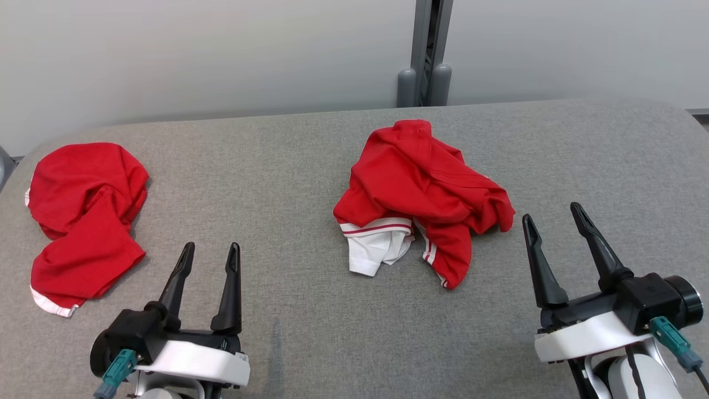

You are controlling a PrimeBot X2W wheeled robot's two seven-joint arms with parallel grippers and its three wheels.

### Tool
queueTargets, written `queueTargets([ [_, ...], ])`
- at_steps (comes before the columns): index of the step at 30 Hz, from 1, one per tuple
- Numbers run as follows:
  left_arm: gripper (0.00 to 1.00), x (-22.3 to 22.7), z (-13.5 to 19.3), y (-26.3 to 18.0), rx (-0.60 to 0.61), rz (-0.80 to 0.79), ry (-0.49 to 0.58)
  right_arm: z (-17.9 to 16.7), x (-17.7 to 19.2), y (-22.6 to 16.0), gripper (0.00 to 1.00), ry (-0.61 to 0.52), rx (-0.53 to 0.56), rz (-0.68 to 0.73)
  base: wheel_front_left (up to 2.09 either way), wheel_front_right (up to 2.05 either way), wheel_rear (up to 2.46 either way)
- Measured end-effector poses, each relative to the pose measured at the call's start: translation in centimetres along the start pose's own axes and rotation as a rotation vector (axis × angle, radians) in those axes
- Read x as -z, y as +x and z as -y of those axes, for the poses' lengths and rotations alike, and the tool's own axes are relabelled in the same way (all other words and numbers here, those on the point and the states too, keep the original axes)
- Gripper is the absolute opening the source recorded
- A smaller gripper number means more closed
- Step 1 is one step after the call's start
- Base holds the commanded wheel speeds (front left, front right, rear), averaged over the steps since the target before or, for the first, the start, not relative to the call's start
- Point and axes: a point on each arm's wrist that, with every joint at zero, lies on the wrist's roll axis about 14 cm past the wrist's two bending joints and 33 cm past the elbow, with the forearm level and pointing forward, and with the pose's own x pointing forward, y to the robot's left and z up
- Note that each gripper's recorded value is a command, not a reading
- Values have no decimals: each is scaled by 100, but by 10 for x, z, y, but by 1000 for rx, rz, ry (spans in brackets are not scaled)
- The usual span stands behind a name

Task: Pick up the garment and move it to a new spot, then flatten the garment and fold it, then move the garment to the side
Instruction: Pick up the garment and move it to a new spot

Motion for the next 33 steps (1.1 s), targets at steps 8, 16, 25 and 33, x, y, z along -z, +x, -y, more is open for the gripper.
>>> queueTargets([
  [8,100,0,0,-3,11,0,29,0,-2,-3,100,2,1,4,0,0,0],
  [16,100,9,1,-10,2,-28,1,1,-3,-5,100,17,9,5,0,0,0],
  [25,100,8,7,-11,8,-25,-9,1,-4,-6,100,12,7,7,0,0,0],
  [33,100,8,11,-11,18,-26,-16,-1,-5,-7,100,12,2,6,0,0,0],
])
